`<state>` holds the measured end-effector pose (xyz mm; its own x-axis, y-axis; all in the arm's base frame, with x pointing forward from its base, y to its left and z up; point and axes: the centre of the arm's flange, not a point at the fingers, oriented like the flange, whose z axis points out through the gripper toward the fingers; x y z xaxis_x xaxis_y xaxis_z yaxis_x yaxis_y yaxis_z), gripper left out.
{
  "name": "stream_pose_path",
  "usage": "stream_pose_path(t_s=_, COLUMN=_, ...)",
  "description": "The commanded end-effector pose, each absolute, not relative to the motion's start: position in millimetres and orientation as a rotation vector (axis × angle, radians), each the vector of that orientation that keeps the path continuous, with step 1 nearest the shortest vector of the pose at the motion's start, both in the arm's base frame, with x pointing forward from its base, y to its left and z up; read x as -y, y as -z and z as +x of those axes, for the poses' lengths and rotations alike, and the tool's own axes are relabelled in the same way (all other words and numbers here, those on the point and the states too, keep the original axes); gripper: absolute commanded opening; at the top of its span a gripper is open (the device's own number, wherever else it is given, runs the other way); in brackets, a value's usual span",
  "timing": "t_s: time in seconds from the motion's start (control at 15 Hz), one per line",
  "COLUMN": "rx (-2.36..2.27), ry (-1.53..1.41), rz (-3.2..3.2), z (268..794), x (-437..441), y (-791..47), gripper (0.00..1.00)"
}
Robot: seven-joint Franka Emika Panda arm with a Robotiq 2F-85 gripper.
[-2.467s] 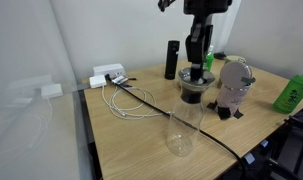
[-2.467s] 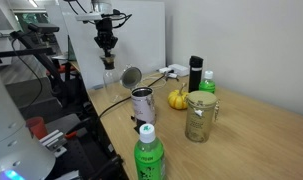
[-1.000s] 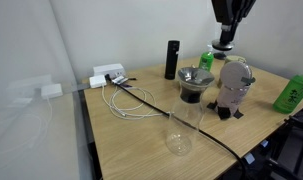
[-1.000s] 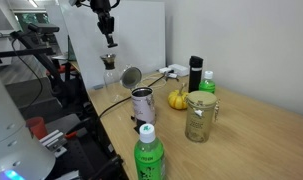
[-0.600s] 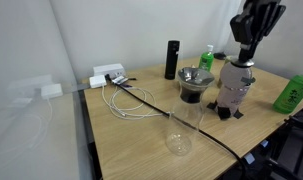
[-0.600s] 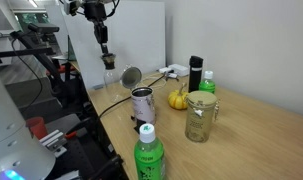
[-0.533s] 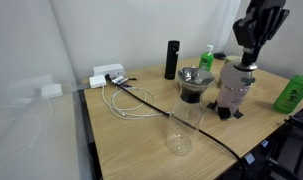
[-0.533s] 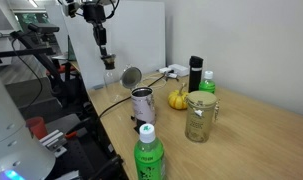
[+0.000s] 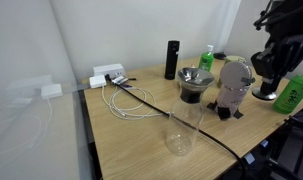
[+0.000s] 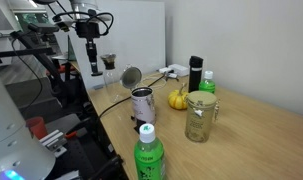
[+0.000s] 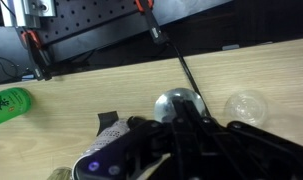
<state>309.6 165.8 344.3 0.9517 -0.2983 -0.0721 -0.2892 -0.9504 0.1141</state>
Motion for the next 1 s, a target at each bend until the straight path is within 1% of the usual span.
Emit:
stream_pose_path(t_s=0.0, rx=0.456, ry=0.13, rz=3.006, z=309.6, x=-165.6, y=-343.6, gripper=0.06)
stream_pose_path(t_s=0.4, rx=0.458, ry=0.123, rz=3.009, z=309.8, x=-165.8, y=-344.9, gripper=0.06)
stream_pose_path(t_s=0.47, rx=0.458, ry=0.123, rz=3.009, z=309.8, x=-165.8, y=-344.9, gripper=0.01)
stream_pose_path(t_s=0.93, rx=0.606, ry=0.161, rz=3.0, z=293.3, x=-141.1, y=-326.3, gripper=0.01)
